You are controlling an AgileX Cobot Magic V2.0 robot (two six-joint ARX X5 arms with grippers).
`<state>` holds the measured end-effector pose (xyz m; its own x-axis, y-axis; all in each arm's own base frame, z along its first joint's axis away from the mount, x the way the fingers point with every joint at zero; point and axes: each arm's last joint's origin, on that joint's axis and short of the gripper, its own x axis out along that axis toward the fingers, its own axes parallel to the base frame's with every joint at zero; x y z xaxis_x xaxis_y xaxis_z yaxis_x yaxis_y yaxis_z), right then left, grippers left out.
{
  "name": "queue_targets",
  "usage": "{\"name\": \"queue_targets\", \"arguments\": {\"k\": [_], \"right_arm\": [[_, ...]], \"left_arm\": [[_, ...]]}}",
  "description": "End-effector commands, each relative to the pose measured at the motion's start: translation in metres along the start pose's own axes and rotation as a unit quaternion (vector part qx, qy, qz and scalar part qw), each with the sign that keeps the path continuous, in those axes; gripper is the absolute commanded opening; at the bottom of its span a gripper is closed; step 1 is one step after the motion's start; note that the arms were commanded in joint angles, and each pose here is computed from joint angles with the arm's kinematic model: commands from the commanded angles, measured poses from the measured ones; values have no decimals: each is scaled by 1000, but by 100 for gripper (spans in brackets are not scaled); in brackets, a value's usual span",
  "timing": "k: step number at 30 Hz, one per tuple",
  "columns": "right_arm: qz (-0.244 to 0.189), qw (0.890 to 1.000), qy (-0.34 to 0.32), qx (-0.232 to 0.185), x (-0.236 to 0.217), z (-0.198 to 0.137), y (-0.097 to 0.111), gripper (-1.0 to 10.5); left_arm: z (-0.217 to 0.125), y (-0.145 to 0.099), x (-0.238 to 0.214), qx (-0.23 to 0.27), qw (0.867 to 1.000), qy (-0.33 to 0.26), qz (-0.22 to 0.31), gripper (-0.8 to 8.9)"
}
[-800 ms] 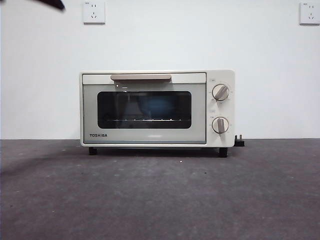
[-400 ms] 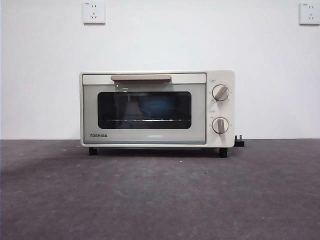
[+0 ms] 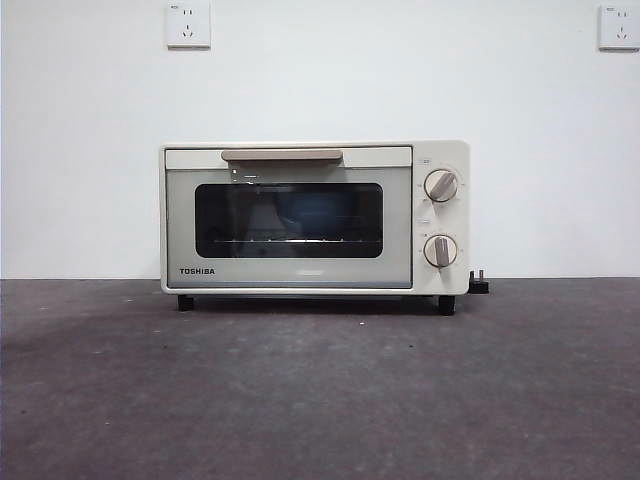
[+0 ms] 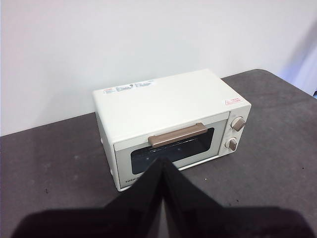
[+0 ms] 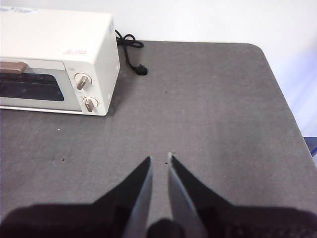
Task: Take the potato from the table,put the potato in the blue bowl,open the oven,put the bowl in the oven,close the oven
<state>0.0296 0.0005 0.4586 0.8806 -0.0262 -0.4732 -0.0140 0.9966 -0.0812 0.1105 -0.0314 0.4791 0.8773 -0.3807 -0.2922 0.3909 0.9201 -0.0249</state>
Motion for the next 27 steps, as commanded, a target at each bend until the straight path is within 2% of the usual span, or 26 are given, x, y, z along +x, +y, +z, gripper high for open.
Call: {"name": "queue_targets", "arguments": {"k": [1, 4, 6, 9, 11, 14, 18, 21, 23, 25, 27], "right_arm": [[-3, 1000, 20, -1, 7, 0, 2, 61], [-4, 1000, 31, -5, 13, 3, 4, 61], [-4, 999, 39, -7, 18, 6, 6, 61], [-6, 998, 54, -12, 28, 10, 9, 61], [-6, 998, 64, -15, 35, 13, 11, 61], [-7, 996, 83, -20, 47, 18, 15, 61], [-10, 993, 111, -29, 66, 24, 21, 61], [-12, 990, 137, -37, 84, 28, 27, 61], [-13, 987, 153, -41, 96, 31, 30, 61], [-14, 983, 175, -48, 111, 33, 35, 61], [-16, 979, 194, -54, 124, 35, 39, 61]], "left_arm": [[1, 1, 7, -2, 1000, 6, 0, -4], [1, 2, 16, 2, 1000, 17, 0, -4], [1, 4, 23, 39, 999, 26, 7, -4], [0, 8, 38, 39, 998, 51, 18, -4], [-1, 13, 44, 44, 997, 49, 30, -4], [-5, 22, 51, 58, 997, 9, 53, -4], [-32, 23, 46, 74, 991, -82, 73, -4], [-66, 22, 41, 86, 980, -153, 92, -4], [-91, 24, 39, 88, 970, -188, 127, -4], [-119, 27, 37, 82, 959, -205, 175, -4], [-145, 29, 37, 78, 954, -208, 202, -4]]}}
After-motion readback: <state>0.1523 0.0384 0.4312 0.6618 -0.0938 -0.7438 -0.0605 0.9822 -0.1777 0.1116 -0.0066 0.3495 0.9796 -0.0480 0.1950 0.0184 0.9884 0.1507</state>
